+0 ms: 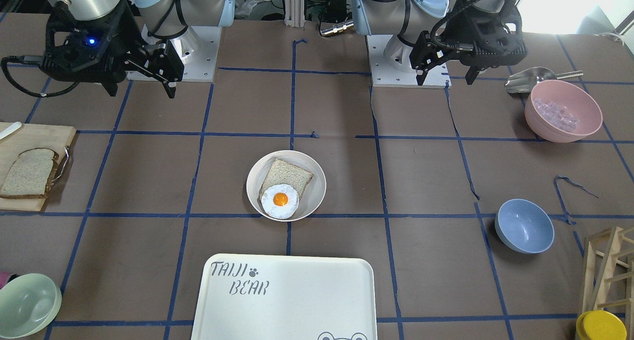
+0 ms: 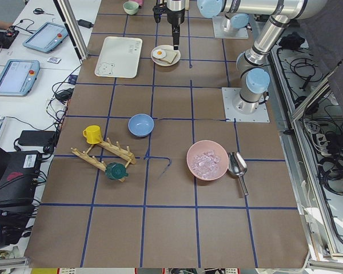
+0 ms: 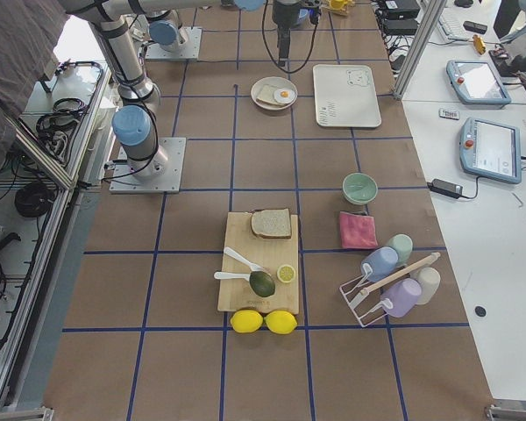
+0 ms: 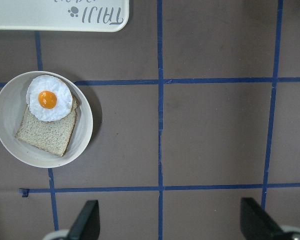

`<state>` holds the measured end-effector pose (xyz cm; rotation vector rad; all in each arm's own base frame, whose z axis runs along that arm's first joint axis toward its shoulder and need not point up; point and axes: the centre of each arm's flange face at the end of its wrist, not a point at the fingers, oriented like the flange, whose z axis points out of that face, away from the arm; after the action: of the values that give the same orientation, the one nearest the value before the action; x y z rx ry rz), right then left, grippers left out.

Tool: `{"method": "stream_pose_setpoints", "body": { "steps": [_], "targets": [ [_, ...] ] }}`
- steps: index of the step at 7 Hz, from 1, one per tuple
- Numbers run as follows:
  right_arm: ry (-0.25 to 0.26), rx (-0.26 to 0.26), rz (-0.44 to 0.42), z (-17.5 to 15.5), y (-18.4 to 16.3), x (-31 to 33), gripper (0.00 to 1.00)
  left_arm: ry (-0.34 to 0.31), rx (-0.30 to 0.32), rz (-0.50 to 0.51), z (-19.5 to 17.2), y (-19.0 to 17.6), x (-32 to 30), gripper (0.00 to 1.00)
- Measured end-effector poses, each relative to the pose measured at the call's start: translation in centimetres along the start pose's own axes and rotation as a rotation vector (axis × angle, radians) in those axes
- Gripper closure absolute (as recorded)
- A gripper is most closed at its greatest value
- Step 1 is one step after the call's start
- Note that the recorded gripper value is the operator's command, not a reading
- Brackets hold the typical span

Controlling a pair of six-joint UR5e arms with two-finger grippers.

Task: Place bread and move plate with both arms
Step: 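Move the right gripper toward the wooden cutting board holding the bread slice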

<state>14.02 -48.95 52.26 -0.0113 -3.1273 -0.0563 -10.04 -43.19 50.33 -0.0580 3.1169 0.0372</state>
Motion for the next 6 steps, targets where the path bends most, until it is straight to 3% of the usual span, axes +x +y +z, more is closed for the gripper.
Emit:
{"method": "stream_pose_setpoints", "body": {
  "steps": [6],
  "targets": [
    [-0.018,0.027,0.017,-1.1,0.3,-0.2,0.0,0.003,0.002,-0.001,-0.1,0.0,0.0,0.0]
  ]
}}
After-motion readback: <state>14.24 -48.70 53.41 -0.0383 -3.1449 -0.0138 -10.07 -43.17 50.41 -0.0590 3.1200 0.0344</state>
